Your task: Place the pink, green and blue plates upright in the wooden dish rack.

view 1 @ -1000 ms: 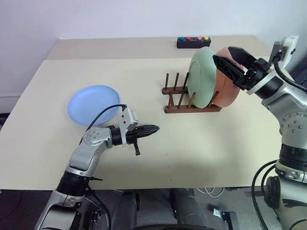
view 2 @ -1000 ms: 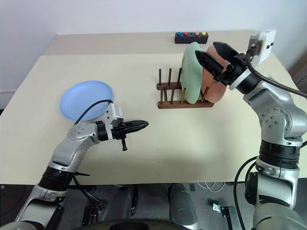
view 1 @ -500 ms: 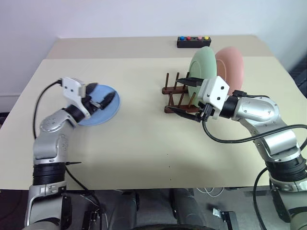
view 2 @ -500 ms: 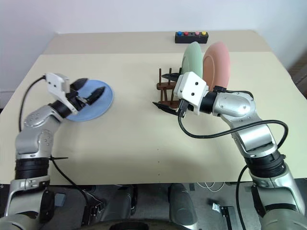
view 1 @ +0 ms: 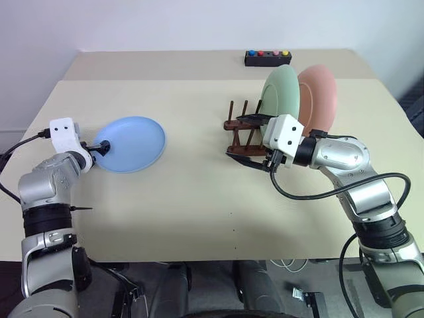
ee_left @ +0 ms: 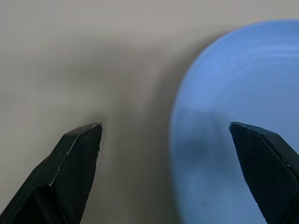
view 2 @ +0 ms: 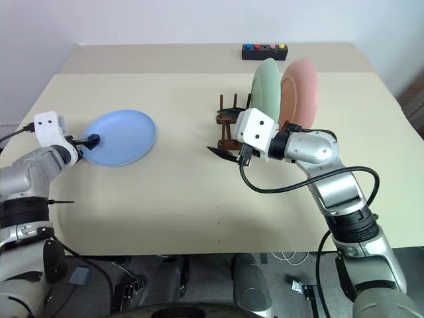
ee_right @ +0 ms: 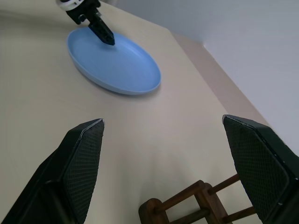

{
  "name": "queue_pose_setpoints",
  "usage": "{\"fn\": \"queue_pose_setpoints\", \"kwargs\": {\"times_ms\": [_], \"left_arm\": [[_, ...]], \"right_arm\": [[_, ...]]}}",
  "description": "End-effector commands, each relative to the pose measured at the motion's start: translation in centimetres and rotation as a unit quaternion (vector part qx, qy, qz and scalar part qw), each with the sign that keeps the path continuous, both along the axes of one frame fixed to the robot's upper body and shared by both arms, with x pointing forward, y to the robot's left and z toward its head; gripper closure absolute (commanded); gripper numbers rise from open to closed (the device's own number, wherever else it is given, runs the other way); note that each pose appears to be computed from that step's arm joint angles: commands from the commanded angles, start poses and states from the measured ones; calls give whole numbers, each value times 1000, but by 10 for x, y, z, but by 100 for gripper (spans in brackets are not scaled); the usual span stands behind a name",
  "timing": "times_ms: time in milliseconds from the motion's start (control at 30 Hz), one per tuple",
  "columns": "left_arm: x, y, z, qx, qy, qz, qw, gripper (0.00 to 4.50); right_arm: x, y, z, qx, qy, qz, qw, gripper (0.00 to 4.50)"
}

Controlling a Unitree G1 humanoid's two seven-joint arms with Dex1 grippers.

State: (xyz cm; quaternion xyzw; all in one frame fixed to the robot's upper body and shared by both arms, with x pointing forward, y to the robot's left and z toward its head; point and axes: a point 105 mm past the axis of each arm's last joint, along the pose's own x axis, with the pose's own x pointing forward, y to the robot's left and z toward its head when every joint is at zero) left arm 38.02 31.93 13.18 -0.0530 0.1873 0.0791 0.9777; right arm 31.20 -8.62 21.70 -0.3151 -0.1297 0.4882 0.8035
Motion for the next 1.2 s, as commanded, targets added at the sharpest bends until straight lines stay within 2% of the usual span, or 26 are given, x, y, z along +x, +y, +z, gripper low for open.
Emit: {"fn": "queue_pose_setpoints", "kwargs": {"times_ms": [33,67,167,400,467,600,733,800,900,967,1067,1200], "left_arm": [[5,-8,11,-8,-15,-22,1000,3],[5,-8,11,-10,-14,-23,1000,3],[8,-5,14,-8,-22,-12,1000,86],[12,-6,16,-11,-33,-11,999,444],[14,-11,18,-14,-42,-18,999,448],[22,-35,47,-25,-132,-62,989,448],[19,-73,118,-13,-305,-99,947,448],[16,-85,140,19,-346,-105,932,448],[9,-104,171,23,-400,-114,909,448],[7,-112,181,20,-417,-122,900,448],[1,-136,196,49,-442,-140,884,448],[-5,-162,202,72,-451,-169,873,448]], "right_arm": [[-5,1,8,8,-22,2,1000,36],[-5,1,7,8,-22,1,1000,36],[-5,-1,5,9,-21,-7,1000,36],[-5,-4,5,13,-25,-18,999,36],[-4,-5,6,12,-29,-22,999,36],[6,-8,8,-9,-74,-57,996,36],[15,0,5,-51,-112,-70,990,36],[18,7,7,-63,-136,-72,986,36],[22,17,15,-65,-181,-84,978,36],[24,20,18,-64,-193,-87,975,36],[29,24,35,-70,-265,-112,955,36],[30,29,44,-74,-315,-123,938,36]]}}
